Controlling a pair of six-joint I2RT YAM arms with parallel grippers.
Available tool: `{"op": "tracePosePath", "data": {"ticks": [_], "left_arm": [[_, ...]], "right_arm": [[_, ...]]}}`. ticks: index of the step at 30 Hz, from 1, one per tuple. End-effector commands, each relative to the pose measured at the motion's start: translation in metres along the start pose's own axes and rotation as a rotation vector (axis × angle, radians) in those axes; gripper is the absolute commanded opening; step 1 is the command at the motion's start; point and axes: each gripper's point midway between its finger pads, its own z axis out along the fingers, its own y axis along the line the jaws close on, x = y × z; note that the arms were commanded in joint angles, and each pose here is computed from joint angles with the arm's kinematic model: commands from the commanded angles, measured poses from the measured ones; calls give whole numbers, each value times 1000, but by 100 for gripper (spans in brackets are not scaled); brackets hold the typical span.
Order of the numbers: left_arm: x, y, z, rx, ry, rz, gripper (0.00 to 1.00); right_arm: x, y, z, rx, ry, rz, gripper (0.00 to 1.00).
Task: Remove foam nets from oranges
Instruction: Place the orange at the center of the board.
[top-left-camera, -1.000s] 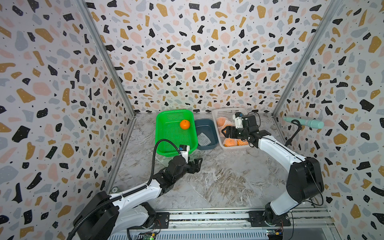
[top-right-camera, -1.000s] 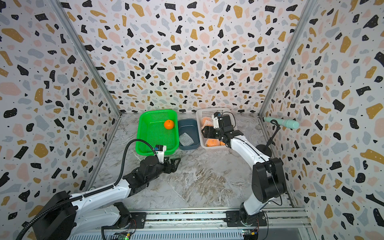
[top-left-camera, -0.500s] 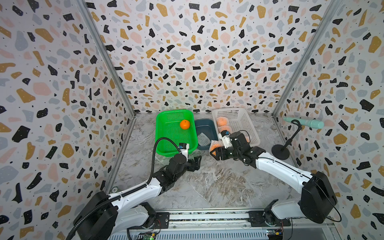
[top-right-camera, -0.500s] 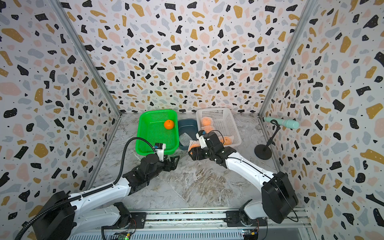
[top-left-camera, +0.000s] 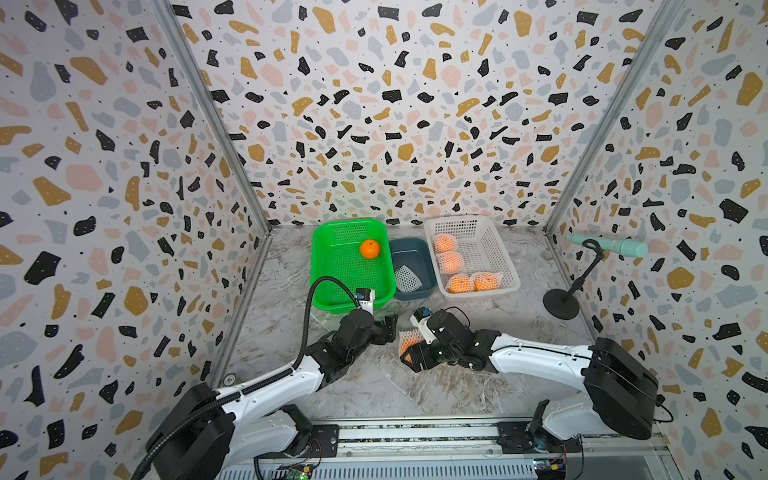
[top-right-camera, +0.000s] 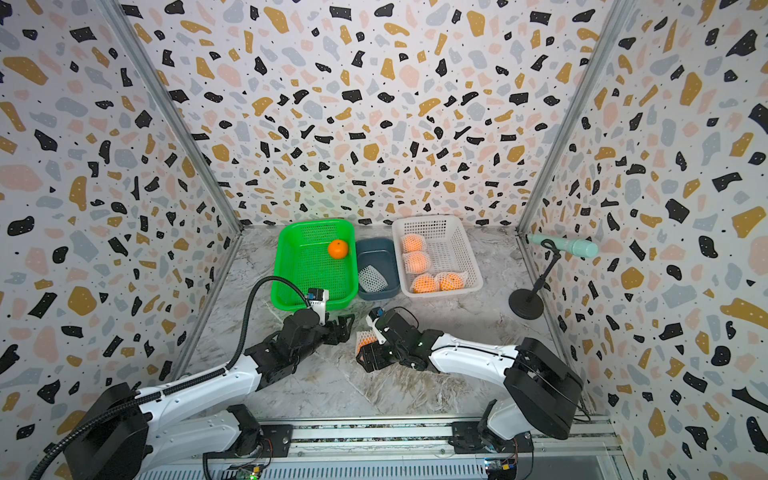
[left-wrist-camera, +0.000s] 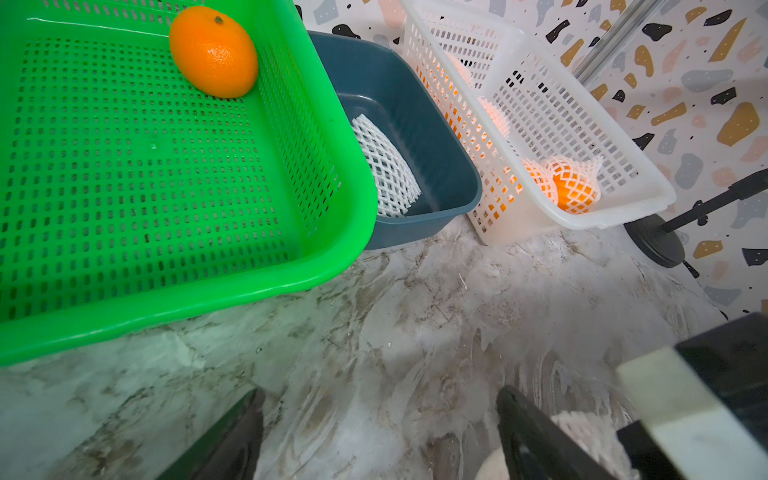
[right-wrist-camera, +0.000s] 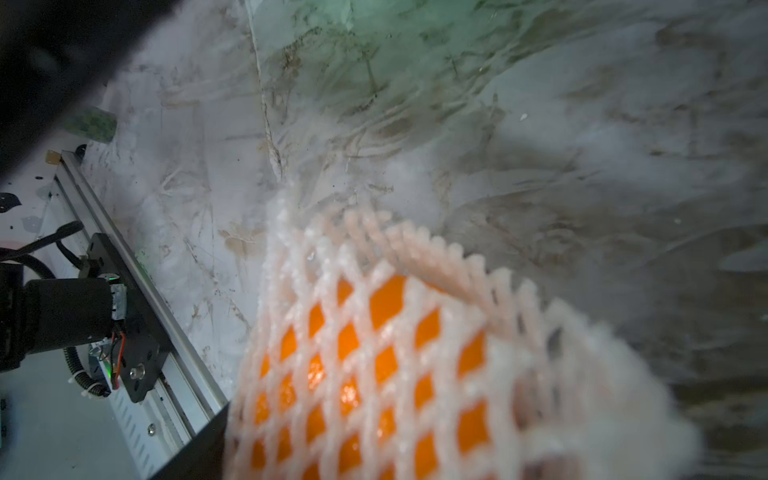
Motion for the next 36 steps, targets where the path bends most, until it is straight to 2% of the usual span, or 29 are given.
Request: {"op": "tracePosePath", "data": {"ticks": [1,12,27,36], "left_arm": [[-24,-10,-6,17,-61,7,88],[-25,-11,-7,21,-58,20,88],[-25,-13,-8,27,-52,27,88],[-23,-12,-7,26,-48,29,88]], "right_arm": [[-8,9,8,-41,-40,19,84],[3,-4,31,-27,-7,40,86],[12,-28,33,48,24,54,91],[9,-44,22,151,20,31,100]]}}
